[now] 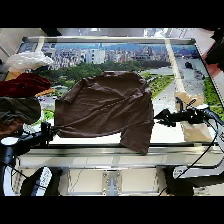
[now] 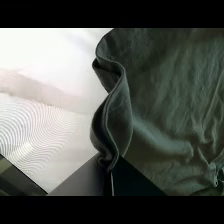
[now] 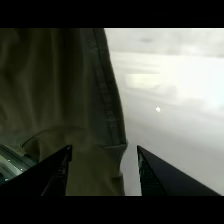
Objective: Fold the shirts.
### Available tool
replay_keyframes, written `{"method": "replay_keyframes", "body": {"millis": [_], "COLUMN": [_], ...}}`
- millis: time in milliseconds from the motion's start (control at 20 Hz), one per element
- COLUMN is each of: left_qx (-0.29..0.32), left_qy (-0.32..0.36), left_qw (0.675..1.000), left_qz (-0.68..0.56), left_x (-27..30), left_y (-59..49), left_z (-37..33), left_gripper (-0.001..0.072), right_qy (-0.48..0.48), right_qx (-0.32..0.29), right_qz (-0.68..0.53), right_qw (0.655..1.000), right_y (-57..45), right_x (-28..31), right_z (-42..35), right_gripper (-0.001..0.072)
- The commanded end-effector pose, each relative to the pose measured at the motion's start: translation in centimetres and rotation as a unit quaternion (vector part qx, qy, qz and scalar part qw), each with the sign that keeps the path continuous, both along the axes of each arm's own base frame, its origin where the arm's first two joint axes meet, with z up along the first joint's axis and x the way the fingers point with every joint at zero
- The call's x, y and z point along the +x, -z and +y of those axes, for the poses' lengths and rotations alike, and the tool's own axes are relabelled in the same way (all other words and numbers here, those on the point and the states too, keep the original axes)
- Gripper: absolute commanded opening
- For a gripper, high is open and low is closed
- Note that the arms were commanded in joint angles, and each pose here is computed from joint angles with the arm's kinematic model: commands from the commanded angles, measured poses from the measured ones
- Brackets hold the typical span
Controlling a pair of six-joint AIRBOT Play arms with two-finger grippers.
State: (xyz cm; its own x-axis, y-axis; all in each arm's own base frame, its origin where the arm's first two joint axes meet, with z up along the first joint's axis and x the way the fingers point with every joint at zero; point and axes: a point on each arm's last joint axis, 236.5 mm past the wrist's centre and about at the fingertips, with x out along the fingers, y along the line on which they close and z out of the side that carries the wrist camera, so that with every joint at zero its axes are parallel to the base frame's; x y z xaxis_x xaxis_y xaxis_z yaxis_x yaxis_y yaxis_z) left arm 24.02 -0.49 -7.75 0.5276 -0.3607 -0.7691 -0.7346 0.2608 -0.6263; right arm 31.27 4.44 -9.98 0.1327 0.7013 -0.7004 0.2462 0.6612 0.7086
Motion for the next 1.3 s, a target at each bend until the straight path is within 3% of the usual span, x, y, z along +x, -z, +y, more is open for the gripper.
{"method": "replay_keyframes", "body": {"millis": [0,200,300,450,600,750,850,950,1100,1250], "left_qx": [0.002,0.015,0.016,0.057,0.153,0.274,0.349,0.429,0.505,0.584], "left_qy": [0.001,0.019,0.019,0.059,0.120,0.126,0.107,0.111,0.181,0.160], "left_qw": [1.000,1.000,1.000,0.995,0.962,0.901,0.852,0.792,0.754,0.697], "left_qz": [-0.002,-0.011,-0.012,-0.064,-0.194,-0.313,-0.375,-0.419,-0.380,-0.383], "left_x": [0.1,0.1,0.1,2.0,6.7,9.0,8.0,5.4,1.1,-0.6], "left_y": [-0.1,-0.1,-0.1,-2.5,-11.7,-24.7,-33.3,-40.5,-44.7,-50.9], "left_z": [0.0,0.0,0.1,1.0,2.9,5.0,5.5,4.7,2.3,2.6], "left_gripper": [0.0015,0.0015,0.0015,0.0015,0.0014,0.0014,0.0014,0.0013,0.0013,0.0013], "right_qy": [-0.011,-0.023,-0.020,-0.028,-0.094,-0.138,-0.146,-0.136,-0.062,-0.039], "right_qx": [-0.021,-0.033,-0.017,0.067,0.091,0.049,0.001,-0.069,-0.166,-0.222], "right_qz": [-0.002,-0.008,-0.016,-0.077,-0.167,-0.303,-0.411,-0.516,-0.644,-0.707], "right_qw": [1.000,0.999,1.000,0.994,0.977,0.942,0.900,0.843,0.744,0.671], "right_y": [1.2,1.6,1.0,-3.9,-12.4,-23.4,-31.6,-39.5,-50.7,-56.9], "right_x": [0.6,1.0,1.6,3.5,3.5,2.2,0.2,-2.6,-7.4,-11.3], "right_z": [1.5,3.1,4.5,6.9,8.0,8.5,8.9,9.0,8.0,7.7], "right_gripper": [0.0459,0.0434,0.0038,0.0022,0.0022,0.0023,0.0023,0.0023,0.0021,0.0020]}}
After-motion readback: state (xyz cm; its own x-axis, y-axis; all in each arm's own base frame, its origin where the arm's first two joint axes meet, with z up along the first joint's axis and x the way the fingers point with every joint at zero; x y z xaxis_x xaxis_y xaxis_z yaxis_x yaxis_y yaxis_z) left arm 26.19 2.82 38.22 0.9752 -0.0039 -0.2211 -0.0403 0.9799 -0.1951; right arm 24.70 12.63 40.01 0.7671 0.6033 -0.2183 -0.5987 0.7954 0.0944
